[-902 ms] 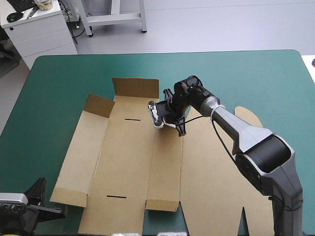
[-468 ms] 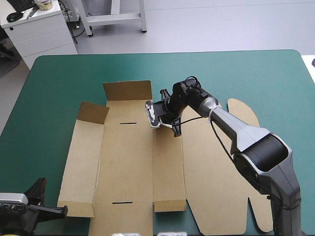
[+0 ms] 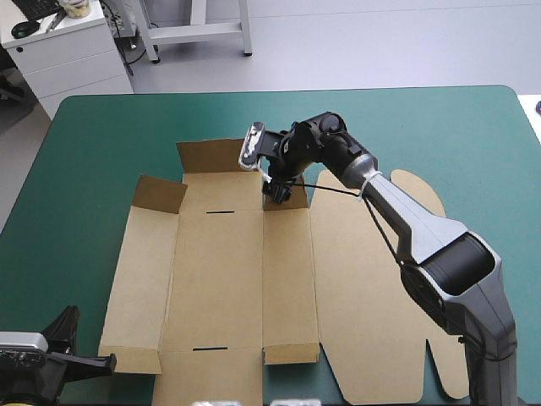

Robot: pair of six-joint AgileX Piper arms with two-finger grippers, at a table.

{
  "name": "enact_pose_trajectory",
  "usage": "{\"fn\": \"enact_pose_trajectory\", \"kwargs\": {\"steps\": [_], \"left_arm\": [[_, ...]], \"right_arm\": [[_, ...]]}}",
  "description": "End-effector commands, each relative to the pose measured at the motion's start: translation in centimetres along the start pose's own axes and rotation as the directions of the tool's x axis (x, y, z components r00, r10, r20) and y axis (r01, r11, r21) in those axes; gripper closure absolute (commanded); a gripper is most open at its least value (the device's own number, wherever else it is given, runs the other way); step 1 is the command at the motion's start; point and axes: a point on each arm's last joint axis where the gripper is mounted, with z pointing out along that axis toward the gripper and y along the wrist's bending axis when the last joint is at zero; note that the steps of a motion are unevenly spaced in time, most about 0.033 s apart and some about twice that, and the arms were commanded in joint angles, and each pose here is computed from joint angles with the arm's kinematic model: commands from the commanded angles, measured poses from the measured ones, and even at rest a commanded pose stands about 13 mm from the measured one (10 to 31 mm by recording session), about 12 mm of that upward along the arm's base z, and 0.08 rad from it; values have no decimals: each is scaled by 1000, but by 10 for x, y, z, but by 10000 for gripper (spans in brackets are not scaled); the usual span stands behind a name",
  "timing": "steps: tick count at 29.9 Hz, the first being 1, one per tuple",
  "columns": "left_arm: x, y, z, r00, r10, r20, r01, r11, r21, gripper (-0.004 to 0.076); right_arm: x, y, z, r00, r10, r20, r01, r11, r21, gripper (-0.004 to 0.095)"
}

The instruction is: Fold the box

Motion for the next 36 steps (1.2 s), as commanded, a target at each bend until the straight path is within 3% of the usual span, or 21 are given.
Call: {"fn": "enact_pose_trajectory", "kwargs": {"steps": [1,4,8,9,12,15,16,19,20,24,29,36], "left_arm": [[-14,0,-1,997,-4,79,4,1000,7,734],[-14,0,-1,997,-4,77,4,1000,7,734],[-14,0,-1,996,-4,83,4,1000,6,731],[-14,0,-1,996,-4,83,4,1000,6,727],[-14,0,-1,996,-4,83,4,1000,6,650],[-14,0,0,997,-4,83,4,1000,6,465],[-14,0,0,997,-4,83,4,1000,6,358],[-14,0,0,997,-2,83,2,1000,3,144],[-14,0,0,997,-2,83,2,1000,3,111],[-14,0,0,997,-2,83,2,1000,3,88],[-14,0,0,996,-2,85,2,1000,3,88],[-14,-1,0,996,-26,81,24,999,25,88]], "right_arm": [[-12,-25,-59,973,214,82,-227,951,208,218],[-9,-34,-69,920,380,97,-392,871,297,444],[-4,-40,-81,840,532,105,-531,766,362,905],[-3,-42,-85,814,568,124,-567,729,384,913],[0,-44,-96,785,605,133,-598,685,416,908],[6,-40,-106,768,636,78,-603,676,425,909],[7,-39,-110,764,641,70,-604,673,426,909],[6,-37,-126,749,655,101,-629,655,419,909],[5,-36,-134,743,658,120,-640,648,413,909],[4,-30,-154,723,675,145,-672,638,377,909],[18,-15,-161,717,692,89,-669,647,366,909],[53,26,-179,706,702,95,-689,650,320,909]]}}
